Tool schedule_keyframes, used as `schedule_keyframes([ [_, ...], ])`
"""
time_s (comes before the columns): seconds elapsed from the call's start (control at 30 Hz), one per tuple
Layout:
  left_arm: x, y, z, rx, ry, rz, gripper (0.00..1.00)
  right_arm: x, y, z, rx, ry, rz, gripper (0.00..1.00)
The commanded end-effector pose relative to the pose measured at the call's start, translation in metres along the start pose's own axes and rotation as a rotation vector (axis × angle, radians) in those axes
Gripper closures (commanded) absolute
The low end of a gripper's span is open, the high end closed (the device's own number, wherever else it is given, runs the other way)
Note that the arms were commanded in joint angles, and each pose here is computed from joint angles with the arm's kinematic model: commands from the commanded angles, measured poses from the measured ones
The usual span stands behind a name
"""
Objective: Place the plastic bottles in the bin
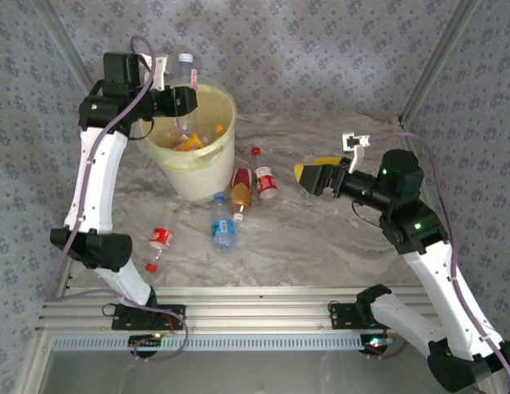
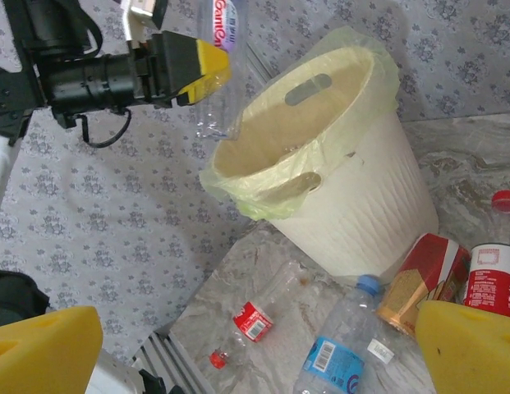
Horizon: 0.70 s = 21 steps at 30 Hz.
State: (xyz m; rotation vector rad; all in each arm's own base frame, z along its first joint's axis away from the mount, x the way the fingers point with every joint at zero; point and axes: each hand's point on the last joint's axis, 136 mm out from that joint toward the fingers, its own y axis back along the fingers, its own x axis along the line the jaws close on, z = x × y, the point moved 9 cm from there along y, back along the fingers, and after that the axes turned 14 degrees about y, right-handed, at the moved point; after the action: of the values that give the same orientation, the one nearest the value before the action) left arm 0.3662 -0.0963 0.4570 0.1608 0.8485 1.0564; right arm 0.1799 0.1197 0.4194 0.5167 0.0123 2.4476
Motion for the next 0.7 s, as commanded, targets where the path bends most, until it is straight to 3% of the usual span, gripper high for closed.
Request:
schedule_keyframes([
  [0.0, 0.009, -0.007, 0.002, 0.028, -0.04, 0.064, 0.43, 0.013, 0.01, 0.016, -0.035, 0.045, 0.039, 0.0],
  [0.43, 0.055, -0.053, -0.013, 0.16, -0.025, 0.317, 0.42, 0.011, 0.01, 0.012, -0.022, 0.034, 0.025, 0.0],
  [0.67, 0.067, -0.065, -0.021, 0.213, 0.004, 0.366, 0.39, 0.007, 0.01, 0.008, -0.013, 0.015, -0.011, 0.0],
])
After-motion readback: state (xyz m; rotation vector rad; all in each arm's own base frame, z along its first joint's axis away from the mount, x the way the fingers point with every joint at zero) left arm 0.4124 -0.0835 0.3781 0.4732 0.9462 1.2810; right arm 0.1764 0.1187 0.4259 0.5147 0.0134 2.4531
